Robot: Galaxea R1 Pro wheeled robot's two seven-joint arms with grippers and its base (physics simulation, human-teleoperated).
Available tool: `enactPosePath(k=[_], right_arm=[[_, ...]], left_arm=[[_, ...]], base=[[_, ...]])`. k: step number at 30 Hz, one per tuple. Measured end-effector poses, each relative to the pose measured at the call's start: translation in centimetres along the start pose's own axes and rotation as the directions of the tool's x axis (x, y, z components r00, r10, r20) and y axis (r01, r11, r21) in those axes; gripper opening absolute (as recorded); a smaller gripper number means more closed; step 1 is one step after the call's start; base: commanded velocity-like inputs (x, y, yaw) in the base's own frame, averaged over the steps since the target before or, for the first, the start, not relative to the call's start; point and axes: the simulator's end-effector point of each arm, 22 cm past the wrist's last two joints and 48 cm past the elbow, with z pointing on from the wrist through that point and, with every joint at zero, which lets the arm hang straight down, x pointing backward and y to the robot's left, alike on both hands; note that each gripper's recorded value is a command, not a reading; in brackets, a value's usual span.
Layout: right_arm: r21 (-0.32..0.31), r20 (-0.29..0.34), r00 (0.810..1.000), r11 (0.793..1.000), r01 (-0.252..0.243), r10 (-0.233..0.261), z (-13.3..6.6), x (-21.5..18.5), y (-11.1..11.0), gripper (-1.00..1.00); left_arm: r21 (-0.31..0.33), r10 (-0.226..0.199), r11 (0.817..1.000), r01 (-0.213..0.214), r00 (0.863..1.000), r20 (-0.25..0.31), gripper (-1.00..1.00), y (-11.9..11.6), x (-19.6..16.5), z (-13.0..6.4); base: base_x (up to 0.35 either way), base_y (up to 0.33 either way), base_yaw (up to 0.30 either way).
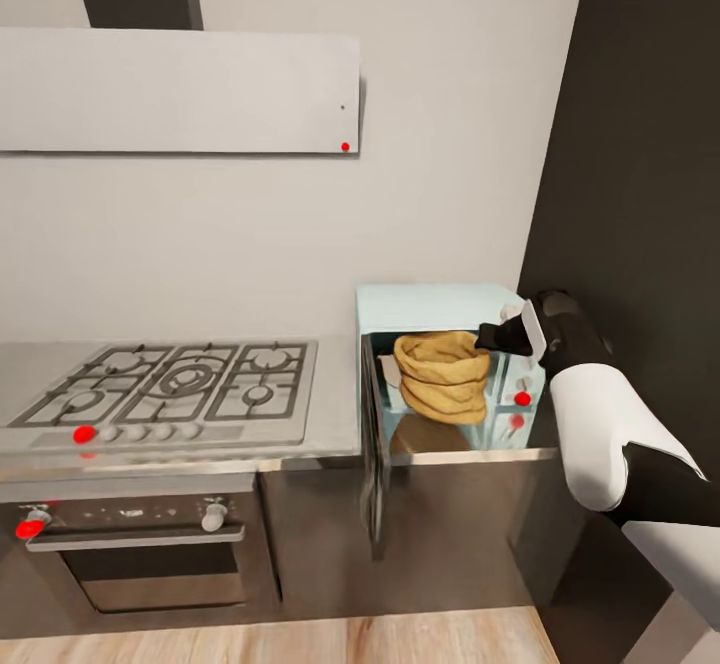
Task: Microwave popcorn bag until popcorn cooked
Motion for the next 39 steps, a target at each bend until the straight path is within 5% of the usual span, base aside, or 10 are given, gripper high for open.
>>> enactPosePath(k=[13,30,31,39], right_arm=[[-0.049,-0.033,0.999,0.998,-0.025,0.024,0.7,1.2,1.2,-1.0],[-0.064,-0.045,0.998,0.996,-0.054,0.051,1.1,1.7,0.7,-1.0],[-0.064,-0.045,0.998,0.996,-0.054,0.051,1.1,1.7,0.7,1.0],[-0.003,-0.078,0.997,1.0,-0.013,0.013,1.8,3.0,-0.7,1.0]], left_arm=[[-0.001,0.0,1.0,0.0,1.0,0.001,1.0,0.0,0.0,0.0],[-0.002,-0.006,1.0,0.006,1.0,0.001,1.0,0.1,0.0,-0.1],[-0.002,-0.006,1.0,0.006,1.0,0.001,1.0,0.1,0.0,-0.1],[-0.002,-0.007,1.0,0.007,1.0,0.0,1.0,0.1,0.0,-0.1]], base=[[0.242,0.0,0.0],[0.0,0.0,0.0],[0.0,0.0,0.0],[0.0,0.0,0.0]])
